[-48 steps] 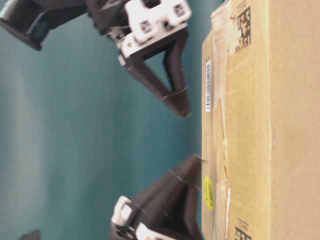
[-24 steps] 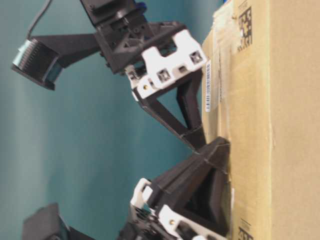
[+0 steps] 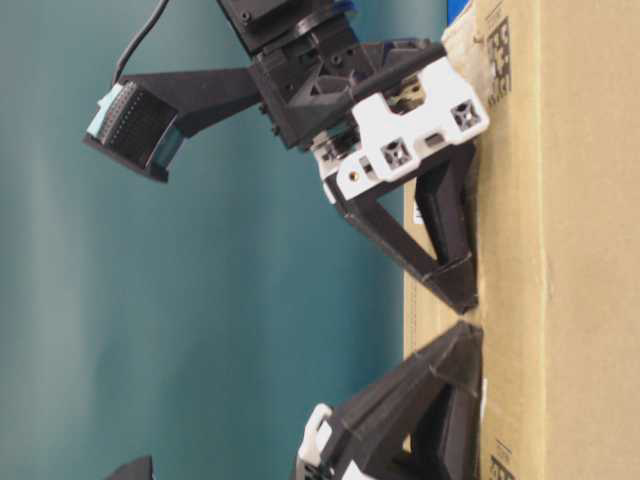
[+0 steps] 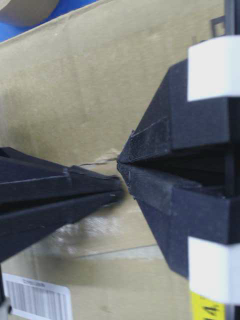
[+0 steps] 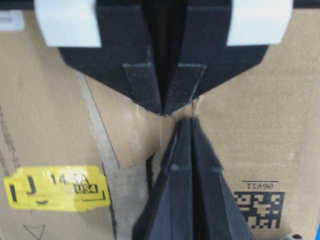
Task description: Apply tape along the seams of the closed cardboard box to seal it securely.
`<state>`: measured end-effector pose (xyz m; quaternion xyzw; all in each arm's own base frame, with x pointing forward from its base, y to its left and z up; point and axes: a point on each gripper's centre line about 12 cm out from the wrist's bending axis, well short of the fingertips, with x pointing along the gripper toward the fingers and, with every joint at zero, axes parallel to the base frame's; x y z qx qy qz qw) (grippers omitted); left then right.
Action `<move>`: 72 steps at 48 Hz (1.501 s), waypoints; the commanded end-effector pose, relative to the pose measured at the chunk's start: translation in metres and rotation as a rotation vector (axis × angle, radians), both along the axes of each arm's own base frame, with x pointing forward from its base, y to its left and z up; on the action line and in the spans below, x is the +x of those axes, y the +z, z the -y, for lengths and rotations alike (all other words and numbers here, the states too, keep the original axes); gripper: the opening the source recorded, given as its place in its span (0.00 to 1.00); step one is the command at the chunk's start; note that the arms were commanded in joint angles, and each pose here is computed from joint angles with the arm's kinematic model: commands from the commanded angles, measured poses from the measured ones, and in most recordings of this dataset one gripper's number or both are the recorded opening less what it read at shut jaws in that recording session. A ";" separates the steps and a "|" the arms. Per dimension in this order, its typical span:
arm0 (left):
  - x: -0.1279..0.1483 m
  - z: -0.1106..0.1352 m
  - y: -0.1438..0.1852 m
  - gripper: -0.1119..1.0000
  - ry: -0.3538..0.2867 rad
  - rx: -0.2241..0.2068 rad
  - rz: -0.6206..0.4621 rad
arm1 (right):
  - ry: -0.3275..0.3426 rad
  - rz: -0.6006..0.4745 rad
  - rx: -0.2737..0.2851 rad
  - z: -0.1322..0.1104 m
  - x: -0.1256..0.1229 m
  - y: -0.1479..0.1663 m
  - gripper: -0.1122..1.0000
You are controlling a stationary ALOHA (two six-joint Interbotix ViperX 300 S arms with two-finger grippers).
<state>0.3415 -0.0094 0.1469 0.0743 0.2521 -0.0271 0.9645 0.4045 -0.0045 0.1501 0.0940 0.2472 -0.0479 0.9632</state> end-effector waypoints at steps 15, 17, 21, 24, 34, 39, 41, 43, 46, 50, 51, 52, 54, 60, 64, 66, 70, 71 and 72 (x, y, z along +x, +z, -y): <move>-0.023 0.000 -0.015 0.10 0.009 -0.015 -0.059 | -0.025 -0.069 0.034 -0.001 -0.040 -0.014 0.11; -0.025 0.000 -0.015 0.10 0.006 -0.014 -0.059 | -0.026 -0.075 0.036 -0.002 -0.043 -0.015 0.11; -0.027 0.000 -0.015 0.10 0.006 -0.014 -0.062 | -0.027 -0.080 0.038 -0.002 -0.048 -0.016 0.11; -0.029 0.000 -0.016 0.10 0.006 -0.014 -0.065 | -0.027 -0.080 0.039 -0.003 -0.051 -0.015 0.11; -0.024 0.000 -0.010 0.10 0.001 -0.007 -0.046 | -0.017 -0.034 0.027 -0.003 -0.047 0.000 0.11; -0.020 0.000 0.008 0.10 -0.002 -0.004 -0.002 | -0.005 0.029 0.019 -0.004 -0.045 0.025 0.11; -0.018 0.001 0.017 0.10 -0.006 -0.002 0.018 | 0.001 0.056 0.014 -0.004 -0.045 0.036 0.11; -0.018 0.002 0.028 0.10 -0.012 0.002 0.038 | 0.007 0.081 0.011 -0.004 -0.047 0.048 0.11; -0.019 0.002 0.047 0.10 -0.019 0.010 0.063 | 0.018 0.114 0.003 -0.005 -0.052 0.065 0.11; -0.024 0.002 0.066 0.10 -0.023 0.013 0.085 | 0.033 0.152 -0.009 -0.006 -0.061 0.084 0.11; -0.025 0.002 0.070 0.10 -0.024 0.013 0.088 | 0.039 0.163 -0.014 -0.006 -0.065 0.090 0.11; -0.027 0.002 0.073 0.10 -0.024 0.012 0.092 | 0.042 0.173 -0.018 -0.006 -0.068 0.094 0.11; -0.031 0.002 0.081 0.10 -0.024 0.012 0.105 | 0.047 0.188 -0.022 -0.006 -0.074 0.102 0.11; -0.050 0.002 0.097 0.10 -0.024 0.006 0.132 | 0.056 0.222 -0.029 -0.007 -0.095 0.116 0.11; -0.062 0.000 0.102 0.10 -0.012 -0.012 0.156 | 0.059 0.248 -0.032 -0.007 -0.112 0.123 0.11; -0.069 -0.001 0.103 0.10 -0.003 -0.023 0.164 | 0.060 0.255 -0.032 -0.007 -0.120 0.124 0.11; -0.083 -0.002 0.105 0.10 0.002 -0.030 0.179 | 0.064 0.269 -0.032 -0.007 -0.134 0.129 0.11; -0.086 -0.002 0.105 0.10 0.001 -0.032 0.184 | 0.065 0.267 -0.031 -0.007 -0.138 0.129 0.11; -0.089 -0.002 0.106 0.10 0.001 -0.032 0.188 | 0.066 0.267 -0.031 -0.007 -0.141 0.129 0.11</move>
